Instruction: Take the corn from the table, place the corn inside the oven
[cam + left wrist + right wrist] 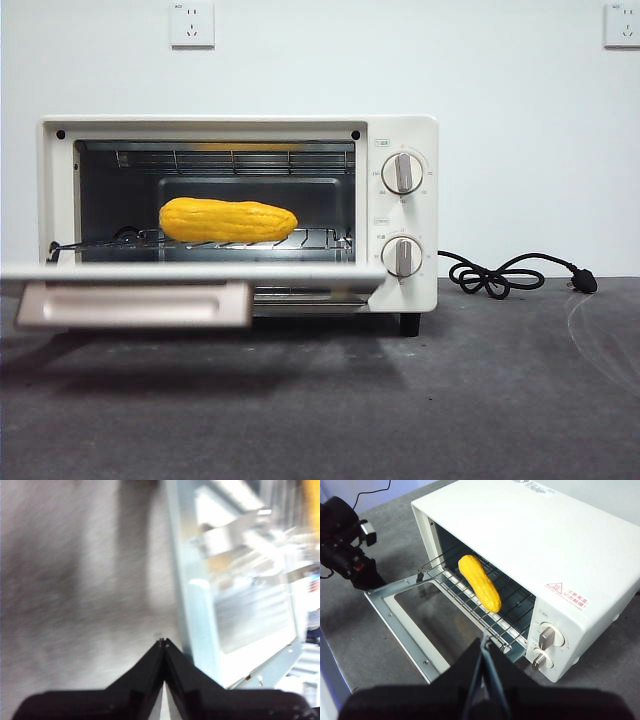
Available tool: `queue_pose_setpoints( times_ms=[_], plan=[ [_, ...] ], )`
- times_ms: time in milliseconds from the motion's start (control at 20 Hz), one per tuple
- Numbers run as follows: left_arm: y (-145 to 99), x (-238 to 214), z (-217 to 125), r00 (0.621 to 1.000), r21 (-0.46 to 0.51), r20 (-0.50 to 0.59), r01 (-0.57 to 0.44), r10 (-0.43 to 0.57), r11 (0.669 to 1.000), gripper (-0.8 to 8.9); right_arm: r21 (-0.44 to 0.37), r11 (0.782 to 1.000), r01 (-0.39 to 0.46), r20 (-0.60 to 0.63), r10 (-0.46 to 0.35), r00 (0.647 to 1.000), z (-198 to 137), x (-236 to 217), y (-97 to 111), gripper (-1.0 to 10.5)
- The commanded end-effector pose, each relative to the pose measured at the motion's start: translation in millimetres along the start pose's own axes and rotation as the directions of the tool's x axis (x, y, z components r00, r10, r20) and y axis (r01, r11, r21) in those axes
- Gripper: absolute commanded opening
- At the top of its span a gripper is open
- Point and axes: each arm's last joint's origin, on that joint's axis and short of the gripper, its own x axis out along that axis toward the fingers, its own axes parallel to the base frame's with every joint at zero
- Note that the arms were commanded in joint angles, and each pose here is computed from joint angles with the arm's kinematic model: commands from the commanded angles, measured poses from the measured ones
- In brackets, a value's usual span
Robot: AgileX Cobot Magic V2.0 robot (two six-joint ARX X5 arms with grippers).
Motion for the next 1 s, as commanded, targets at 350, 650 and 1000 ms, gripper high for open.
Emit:
queue_pose_setpoints(
  times_ms=[350, 650, 1000],
  plan=[
    [-36, -31, 11, 0.976, 0.114, 0.18, 0.1, -0.119, 0.988, -0.08, -0.007, 1.0, -0.001, 0.003, 0.001, 1.0, 1, 0, 0, -0.2],
    [-69, -56, 30, 0.893, 0.201, 0.39, 0.154, -0.224, 0.967, -0.08, -0.007, 1.0, -0.001, 0.003, 0.001, 1.0, 1, 0, 0, -0.2],
    [-85, -64, 24, 0.876, 0.234, 0.413, 0.161, -0.248, 0.959, -0.08, -0.007, 1.0, -0.001, 0.003, 0.001, 1.0, 1, 0, 0, -0.2]
  ],
)
